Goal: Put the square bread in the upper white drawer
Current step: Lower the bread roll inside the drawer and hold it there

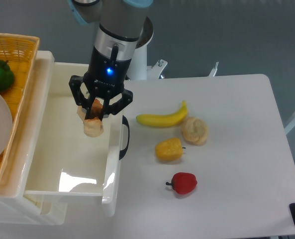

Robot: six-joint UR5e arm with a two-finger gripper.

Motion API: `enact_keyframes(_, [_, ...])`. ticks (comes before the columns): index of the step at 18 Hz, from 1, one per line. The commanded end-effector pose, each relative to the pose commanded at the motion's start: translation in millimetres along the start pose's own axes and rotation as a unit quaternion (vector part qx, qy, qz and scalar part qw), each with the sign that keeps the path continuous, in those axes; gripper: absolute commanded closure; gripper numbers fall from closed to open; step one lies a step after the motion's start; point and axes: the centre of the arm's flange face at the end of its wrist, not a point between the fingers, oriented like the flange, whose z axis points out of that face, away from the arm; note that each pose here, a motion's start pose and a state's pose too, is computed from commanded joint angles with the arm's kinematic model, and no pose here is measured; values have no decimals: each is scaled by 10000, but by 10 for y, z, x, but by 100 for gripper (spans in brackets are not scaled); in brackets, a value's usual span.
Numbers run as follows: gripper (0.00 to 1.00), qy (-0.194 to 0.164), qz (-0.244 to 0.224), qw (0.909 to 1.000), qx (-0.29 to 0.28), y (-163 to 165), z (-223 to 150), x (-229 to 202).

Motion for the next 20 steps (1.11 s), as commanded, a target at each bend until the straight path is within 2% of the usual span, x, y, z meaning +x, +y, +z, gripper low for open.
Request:
enact_keyframes(5, [43,55,125,9999,-46,-35,158,100])
enact_keyframes(8, [41,67,131,9999,-63,-38,189,103])
enact_keyframes(9, [36,79,134,9999,-70,-40,202,108])
enact_keyframes(10, [26,70,145,9998,-66,-41,200,107])
enact_keyframes(11, [21,70,168,9998,-65,-41,200,107])
enact_keyframes(13, [17,66,214,9997,-52,-42,190,112])
enact_keyframes(14, [5,61,235,9997,-39,-45,187,112])
enact_keyframes(15, [2,63,255,9996,-45,-45,196,108])
enact_keyframes(20, [1,104,297,9995,-80,-43,245,167])
